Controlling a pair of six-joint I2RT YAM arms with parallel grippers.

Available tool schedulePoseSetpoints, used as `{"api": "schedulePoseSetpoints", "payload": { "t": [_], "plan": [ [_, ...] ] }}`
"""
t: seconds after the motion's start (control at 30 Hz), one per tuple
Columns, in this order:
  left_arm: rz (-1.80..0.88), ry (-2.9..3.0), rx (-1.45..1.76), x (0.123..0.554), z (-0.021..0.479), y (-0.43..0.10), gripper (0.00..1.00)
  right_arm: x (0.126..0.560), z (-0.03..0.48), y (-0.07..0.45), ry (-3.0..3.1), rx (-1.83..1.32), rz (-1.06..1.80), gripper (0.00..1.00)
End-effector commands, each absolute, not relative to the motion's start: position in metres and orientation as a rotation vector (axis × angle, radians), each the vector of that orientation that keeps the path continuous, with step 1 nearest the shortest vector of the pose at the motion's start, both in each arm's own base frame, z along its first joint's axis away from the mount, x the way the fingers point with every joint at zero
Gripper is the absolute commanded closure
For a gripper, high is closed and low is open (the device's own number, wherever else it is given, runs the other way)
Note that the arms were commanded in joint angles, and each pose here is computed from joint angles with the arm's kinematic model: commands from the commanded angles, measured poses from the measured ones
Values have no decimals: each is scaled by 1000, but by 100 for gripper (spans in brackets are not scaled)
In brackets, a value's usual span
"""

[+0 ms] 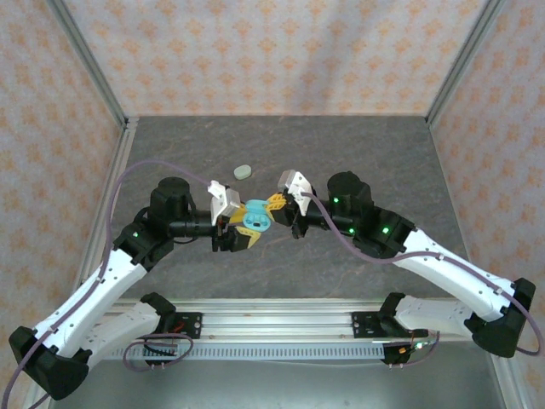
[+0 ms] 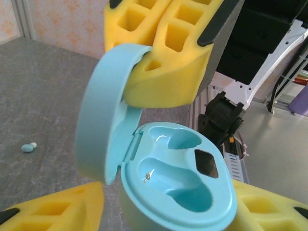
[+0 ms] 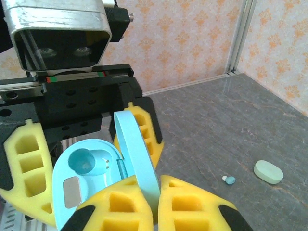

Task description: Insert wireless bluetooth earbuds into charging case

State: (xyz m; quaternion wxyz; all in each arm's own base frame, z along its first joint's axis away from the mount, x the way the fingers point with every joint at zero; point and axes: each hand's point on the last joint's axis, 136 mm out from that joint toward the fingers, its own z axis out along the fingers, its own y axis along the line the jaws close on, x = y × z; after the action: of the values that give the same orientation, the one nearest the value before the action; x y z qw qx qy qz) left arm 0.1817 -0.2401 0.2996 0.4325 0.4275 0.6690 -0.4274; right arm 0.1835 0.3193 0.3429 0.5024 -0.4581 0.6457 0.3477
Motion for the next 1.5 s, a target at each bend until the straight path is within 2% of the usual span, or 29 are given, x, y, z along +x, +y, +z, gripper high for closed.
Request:
{"api": "schedulePoseSetpoints", "payload": {
  "t": [0.0,0.13,0.23,0.97,1.3,1.47],
  "plan": [
    [-1011,1649,1016,191,306,-236,32,177,354,317,1512,-1115,840,97],
    [-981,1616,993,189,313,-232,18,179,350,314,1532,-1119,808,97],
    [-989,1590,983,190,317,-232,14,179,350,313,1536,-1117,802,98],
    [-1069,1533,1031,184,315,-250,20,187,346,311,1565,-1093,765,98],
    [-1067,1551,1067,181,309,-252,37,186,347,310,1561,-1090,770,97],
    [-1059,1556,1073,181,308,-251,60,185,348,309,1559,-1088,773,97]
  ]
}}
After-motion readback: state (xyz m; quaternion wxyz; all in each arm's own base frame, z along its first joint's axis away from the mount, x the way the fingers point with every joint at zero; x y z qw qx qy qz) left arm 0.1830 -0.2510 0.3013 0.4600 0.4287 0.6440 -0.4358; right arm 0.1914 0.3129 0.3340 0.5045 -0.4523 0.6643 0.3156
